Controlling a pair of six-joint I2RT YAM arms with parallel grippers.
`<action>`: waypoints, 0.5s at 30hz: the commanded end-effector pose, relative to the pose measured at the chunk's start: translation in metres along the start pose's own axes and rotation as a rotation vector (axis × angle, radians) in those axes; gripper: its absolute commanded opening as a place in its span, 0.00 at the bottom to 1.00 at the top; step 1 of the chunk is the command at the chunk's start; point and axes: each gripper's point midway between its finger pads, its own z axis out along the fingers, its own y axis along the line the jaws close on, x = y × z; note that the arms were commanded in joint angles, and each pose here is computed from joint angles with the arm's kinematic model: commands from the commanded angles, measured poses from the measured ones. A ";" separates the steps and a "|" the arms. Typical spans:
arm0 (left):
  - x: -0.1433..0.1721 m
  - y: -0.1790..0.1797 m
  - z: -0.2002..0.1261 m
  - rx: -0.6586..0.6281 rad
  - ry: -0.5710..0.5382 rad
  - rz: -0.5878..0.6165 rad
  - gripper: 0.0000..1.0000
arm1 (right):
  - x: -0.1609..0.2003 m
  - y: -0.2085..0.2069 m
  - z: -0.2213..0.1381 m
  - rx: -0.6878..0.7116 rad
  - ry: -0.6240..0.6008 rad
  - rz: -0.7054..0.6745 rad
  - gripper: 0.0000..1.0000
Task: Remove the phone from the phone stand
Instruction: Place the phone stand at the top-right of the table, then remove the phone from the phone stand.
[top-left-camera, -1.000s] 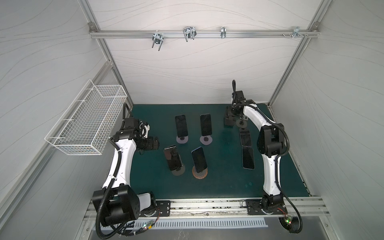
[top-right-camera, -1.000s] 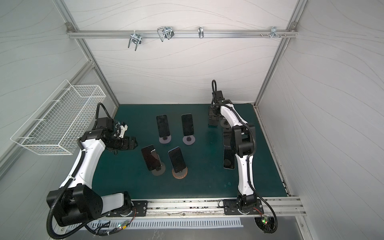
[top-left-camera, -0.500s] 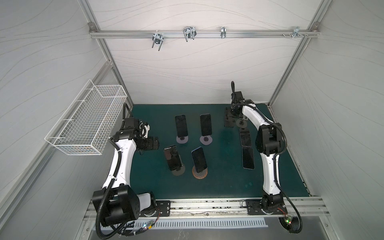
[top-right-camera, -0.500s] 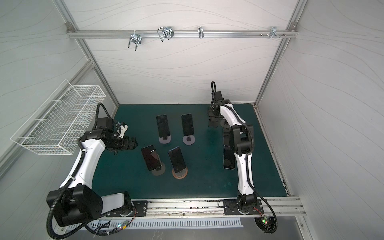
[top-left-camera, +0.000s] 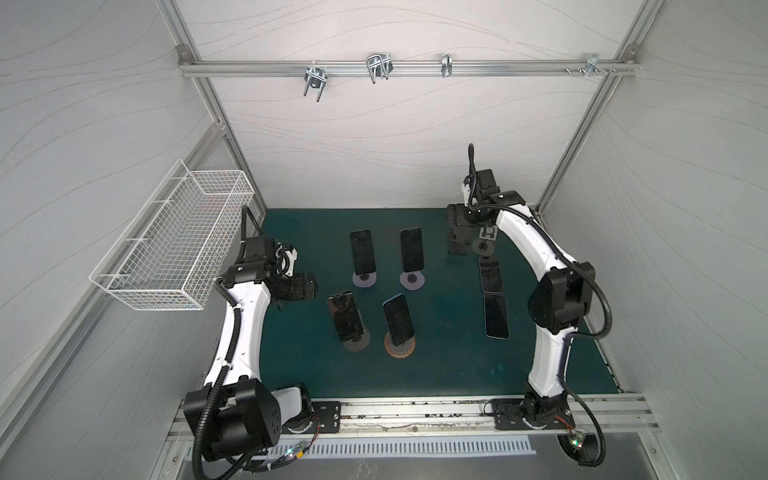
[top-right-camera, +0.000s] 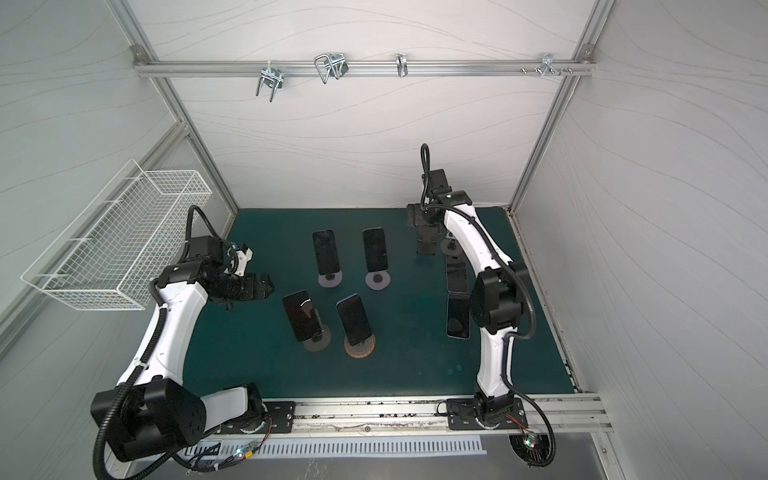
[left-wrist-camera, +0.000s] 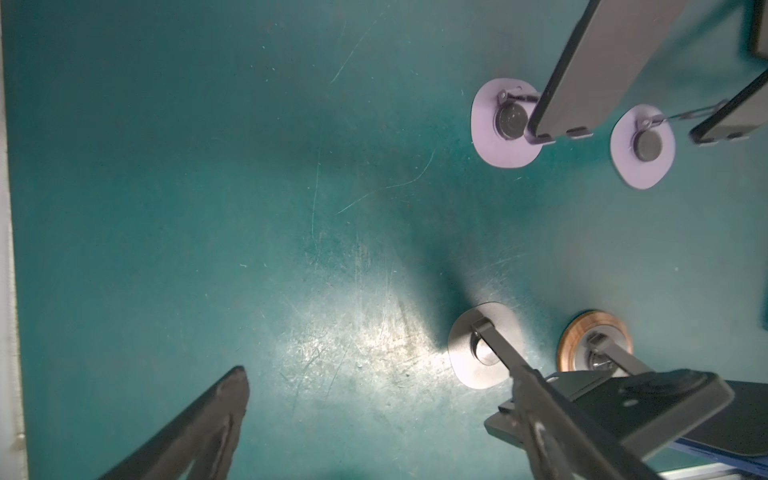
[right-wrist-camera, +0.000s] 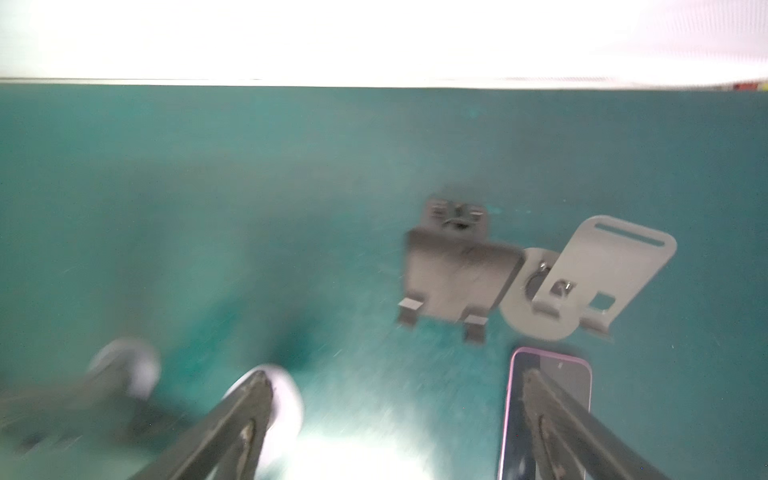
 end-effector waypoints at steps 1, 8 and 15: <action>-0.010 0.000 -0.008 0.059 -0.036 -0.055 0.99 | 0.017 0.035 -0.023 -0.047 0.019 -0.074 0.96; -0.012 0.013 0.002 0.016 0.009 -0.089 0.99 | 0.050 0.108 -0.039 -0.128 0.030 -0.166 0.99; -0.014 0.016 0.002 -0.001 0.012 -0.096 0.99 | 0.059 0.140 -0.016 -0.146 0.032 -0.134 0.99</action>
